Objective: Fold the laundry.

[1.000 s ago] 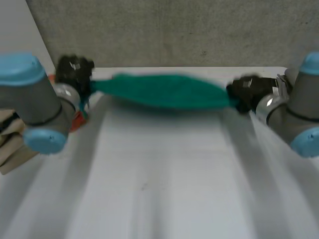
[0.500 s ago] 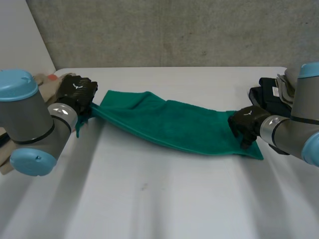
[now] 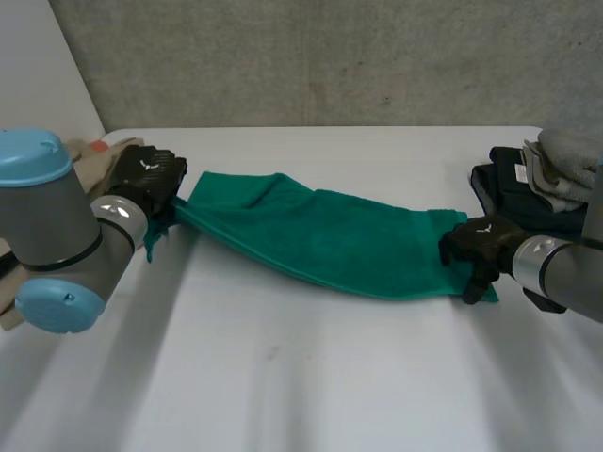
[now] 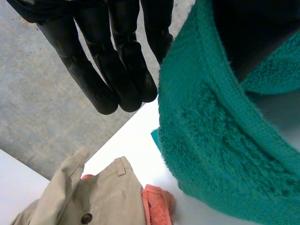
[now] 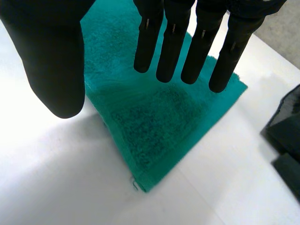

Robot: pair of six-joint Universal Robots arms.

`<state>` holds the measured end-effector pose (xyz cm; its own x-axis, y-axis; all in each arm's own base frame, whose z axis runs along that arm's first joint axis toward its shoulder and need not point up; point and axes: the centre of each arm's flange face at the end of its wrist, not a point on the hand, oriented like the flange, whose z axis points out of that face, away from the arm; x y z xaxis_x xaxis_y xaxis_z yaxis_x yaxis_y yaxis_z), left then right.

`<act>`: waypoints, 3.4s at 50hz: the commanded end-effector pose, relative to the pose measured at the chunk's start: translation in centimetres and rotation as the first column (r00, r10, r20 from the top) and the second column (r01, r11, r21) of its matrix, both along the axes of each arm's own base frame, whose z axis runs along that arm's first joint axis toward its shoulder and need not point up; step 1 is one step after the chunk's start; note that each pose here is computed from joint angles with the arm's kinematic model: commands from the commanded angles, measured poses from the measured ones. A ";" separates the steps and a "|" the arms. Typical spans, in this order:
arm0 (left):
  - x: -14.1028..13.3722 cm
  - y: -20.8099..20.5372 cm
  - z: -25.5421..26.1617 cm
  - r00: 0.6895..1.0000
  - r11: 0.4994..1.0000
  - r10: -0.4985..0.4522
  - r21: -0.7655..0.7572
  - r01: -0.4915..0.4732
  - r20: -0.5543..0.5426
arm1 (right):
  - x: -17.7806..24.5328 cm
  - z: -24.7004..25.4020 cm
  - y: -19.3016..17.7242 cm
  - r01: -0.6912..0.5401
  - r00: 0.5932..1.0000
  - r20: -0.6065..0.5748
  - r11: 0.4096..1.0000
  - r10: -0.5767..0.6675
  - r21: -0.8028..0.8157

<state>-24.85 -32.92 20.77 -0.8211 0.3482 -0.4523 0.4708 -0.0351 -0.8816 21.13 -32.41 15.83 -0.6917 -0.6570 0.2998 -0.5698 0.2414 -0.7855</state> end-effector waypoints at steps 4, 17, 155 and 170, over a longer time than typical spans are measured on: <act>0.2 -0.3 0.5 1.000 1.000 0.011 -0.013 -0.012 -0.007 | 0.7 -2.7 -0.7 -0.020 1.000 -0.004 0.999 0.020 -0.044; 0.6 1.1 0.0 0.999 0.997 0.007 0.071 -0.011 0.046 | 0.4 -0.7 -1.0 0.017 1.000 0.012 0.996 -0.017 -0.087; 2.3 -1.7 -3.2 0.913 0.972 0.036 0.199 -0.126 0.405 | -1.8 1.5 -4.4 -0.043 0.974 -0.226 0.946 -0.033 -0.322; 0.6 -6.0 -4.6 0.889 0.974 0.099 0.139 -0.178 0.447 | 0.0 -0.4 -9.7 0.011 0.977 -0.181 0.869 -0.115 -0.495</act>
<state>-23.90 -38.23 16.69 -0.6099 0.3502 -0.7110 0.7886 0.1792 -0.5882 20.92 -40.95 16.33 -0.6171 -0.3685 0.6952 -0.7114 -0.1164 -0.6931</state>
